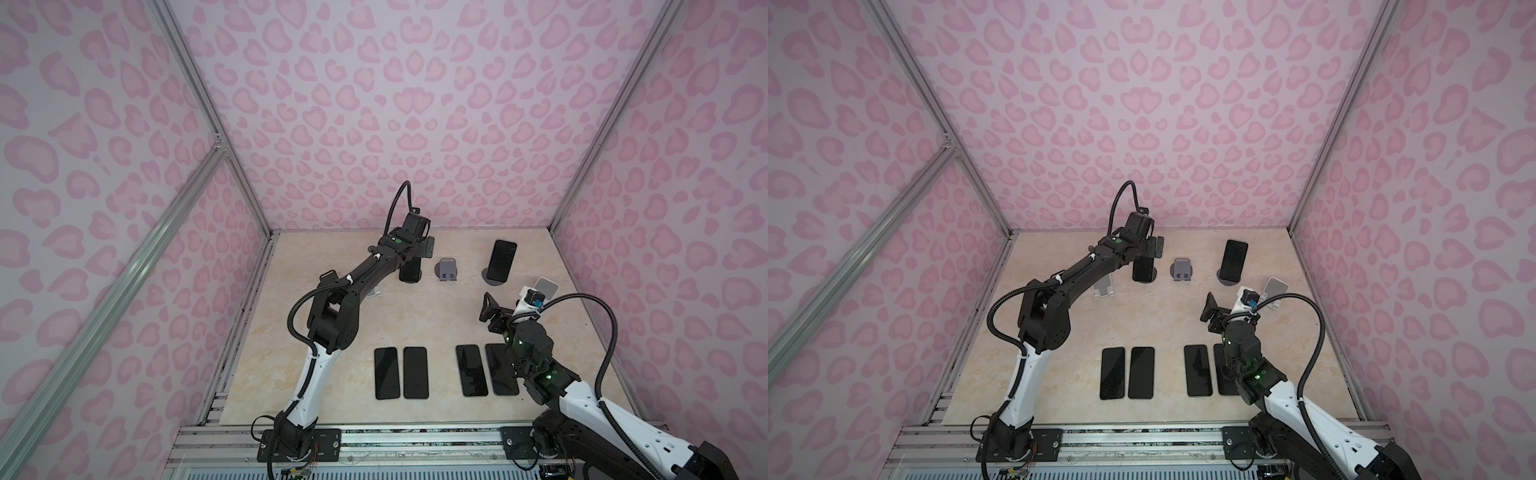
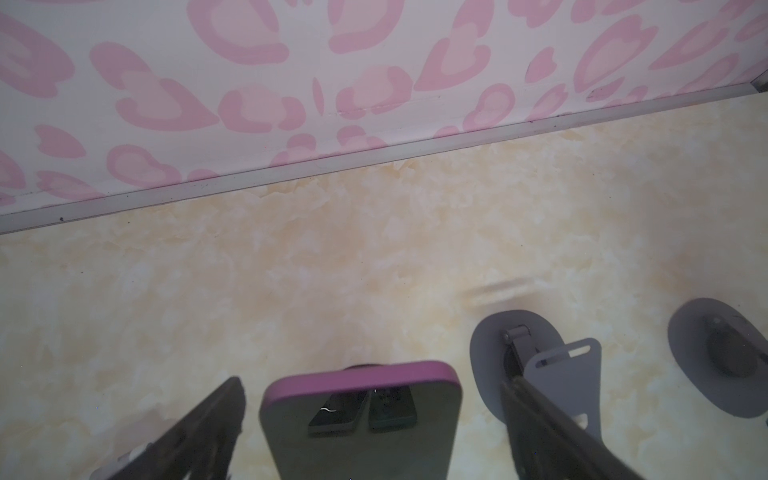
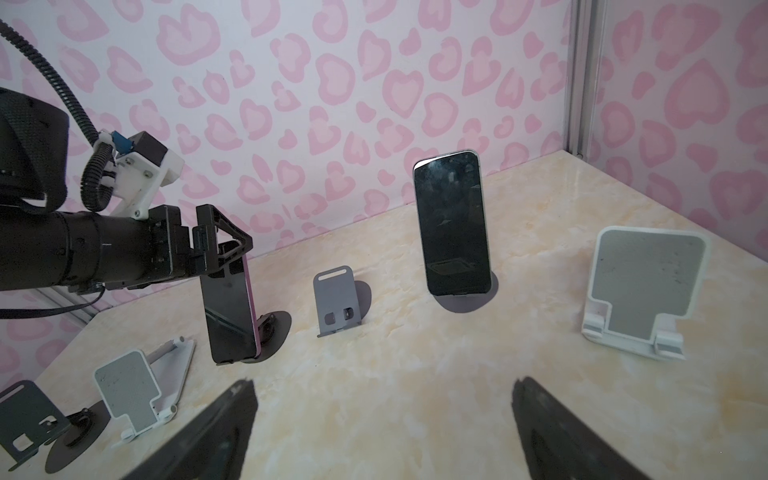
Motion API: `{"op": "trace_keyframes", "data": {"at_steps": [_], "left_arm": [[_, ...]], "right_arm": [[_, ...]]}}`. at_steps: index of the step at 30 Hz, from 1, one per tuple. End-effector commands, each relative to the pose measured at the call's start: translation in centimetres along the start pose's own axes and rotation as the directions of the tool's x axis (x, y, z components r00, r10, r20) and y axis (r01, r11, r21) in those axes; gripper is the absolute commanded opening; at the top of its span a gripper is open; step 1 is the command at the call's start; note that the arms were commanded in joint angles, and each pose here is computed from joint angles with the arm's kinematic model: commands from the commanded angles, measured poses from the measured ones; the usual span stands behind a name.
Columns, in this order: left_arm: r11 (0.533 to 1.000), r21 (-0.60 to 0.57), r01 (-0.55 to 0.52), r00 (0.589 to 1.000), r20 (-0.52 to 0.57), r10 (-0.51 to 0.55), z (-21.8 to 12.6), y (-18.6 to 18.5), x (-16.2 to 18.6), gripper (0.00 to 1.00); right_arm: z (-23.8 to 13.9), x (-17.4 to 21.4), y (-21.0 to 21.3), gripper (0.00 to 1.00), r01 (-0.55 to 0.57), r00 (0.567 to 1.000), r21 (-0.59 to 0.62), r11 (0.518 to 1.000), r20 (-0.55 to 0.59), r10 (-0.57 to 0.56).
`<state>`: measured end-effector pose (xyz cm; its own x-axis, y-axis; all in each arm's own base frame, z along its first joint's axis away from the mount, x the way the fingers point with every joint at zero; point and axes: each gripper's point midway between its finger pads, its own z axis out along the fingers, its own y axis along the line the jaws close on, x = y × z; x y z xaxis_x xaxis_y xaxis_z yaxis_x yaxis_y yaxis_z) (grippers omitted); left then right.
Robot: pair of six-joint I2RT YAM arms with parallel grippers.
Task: Remove the phone from the phone stand
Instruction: 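Lower the left gripper and close it on the pink-edged phone's top edge, then lift the pink-edged phone up off its dark round stand with the left gripper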
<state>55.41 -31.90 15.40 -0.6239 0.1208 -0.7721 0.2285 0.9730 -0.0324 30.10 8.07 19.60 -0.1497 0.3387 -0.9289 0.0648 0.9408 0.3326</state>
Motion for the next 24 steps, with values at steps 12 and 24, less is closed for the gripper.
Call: {"op": "trace_keyframes", "data": {"at_steps": [12,24], "left_arm": [[0.999,-0.021,-0.029,0.999,-0.027,0.028,1.6,0.6,1.0,0.92],[0.999,-0.019,-0.050,0.998,-0.037,0.049,2.0,0.6,1.4,0.85]], "right_arm": [[0.1,0.0,0.3,0.98,0.012,1.000,-0.010,1.000,-0.001,-0.012],[0.1,-0.1,0.2,0.98,0.015,1.000,-0.006,1.000,0.000,-0.015]]}}
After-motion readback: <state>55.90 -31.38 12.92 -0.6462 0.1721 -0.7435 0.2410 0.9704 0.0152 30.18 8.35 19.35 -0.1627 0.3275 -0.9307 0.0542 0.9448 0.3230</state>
